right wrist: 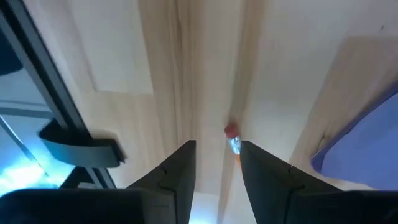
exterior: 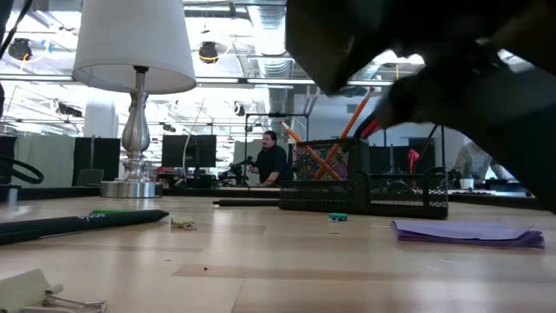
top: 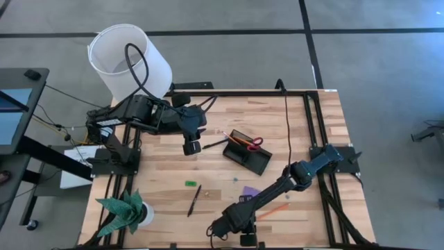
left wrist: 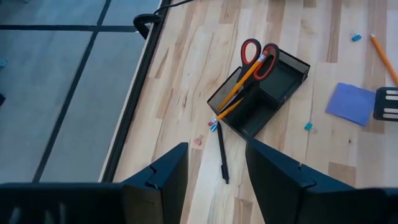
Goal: Pick and place office supplies into organizer
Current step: Put the orange pencil into the black desk organizer
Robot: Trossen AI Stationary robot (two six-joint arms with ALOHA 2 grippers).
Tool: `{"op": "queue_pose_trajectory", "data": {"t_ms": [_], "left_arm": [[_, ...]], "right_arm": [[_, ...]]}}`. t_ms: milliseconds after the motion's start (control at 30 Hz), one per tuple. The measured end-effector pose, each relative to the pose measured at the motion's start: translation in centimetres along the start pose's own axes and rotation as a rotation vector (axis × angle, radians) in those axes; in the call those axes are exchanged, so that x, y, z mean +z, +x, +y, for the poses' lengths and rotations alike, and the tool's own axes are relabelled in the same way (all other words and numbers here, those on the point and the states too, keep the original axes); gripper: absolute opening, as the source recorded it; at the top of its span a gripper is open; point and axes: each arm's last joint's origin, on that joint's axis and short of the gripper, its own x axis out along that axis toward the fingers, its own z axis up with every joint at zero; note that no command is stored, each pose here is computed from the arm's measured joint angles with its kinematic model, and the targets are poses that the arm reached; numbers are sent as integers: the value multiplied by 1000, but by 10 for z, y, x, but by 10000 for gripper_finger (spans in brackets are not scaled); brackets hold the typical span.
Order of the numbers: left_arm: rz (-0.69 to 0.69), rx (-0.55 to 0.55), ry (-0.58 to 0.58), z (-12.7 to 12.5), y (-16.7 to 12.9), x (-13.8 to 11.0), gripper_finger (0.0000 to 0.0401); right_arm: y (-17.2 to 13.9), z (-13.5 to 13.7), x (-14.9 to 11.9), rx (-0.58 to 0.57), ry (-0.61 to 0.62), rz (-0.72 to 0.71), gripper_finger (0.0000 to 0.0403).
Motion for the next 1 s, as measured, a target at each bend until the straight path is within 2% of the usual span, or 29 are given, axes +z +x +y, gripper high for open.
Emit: {"op": "queue_pose_trajectory", "data": {"t_ms": [333,767,1000], "left_arm": [[1,-3,-7,0,0,0,157],[1,-5,-8,0,0,0,157],[1,-5,-8,0,0,0,157]], "right_arm": [[6,-6,0,-55,13,11,120],[5,-6,2,-10,-1,10,120],[15,-9,3,-14,-9,27,118]]}}
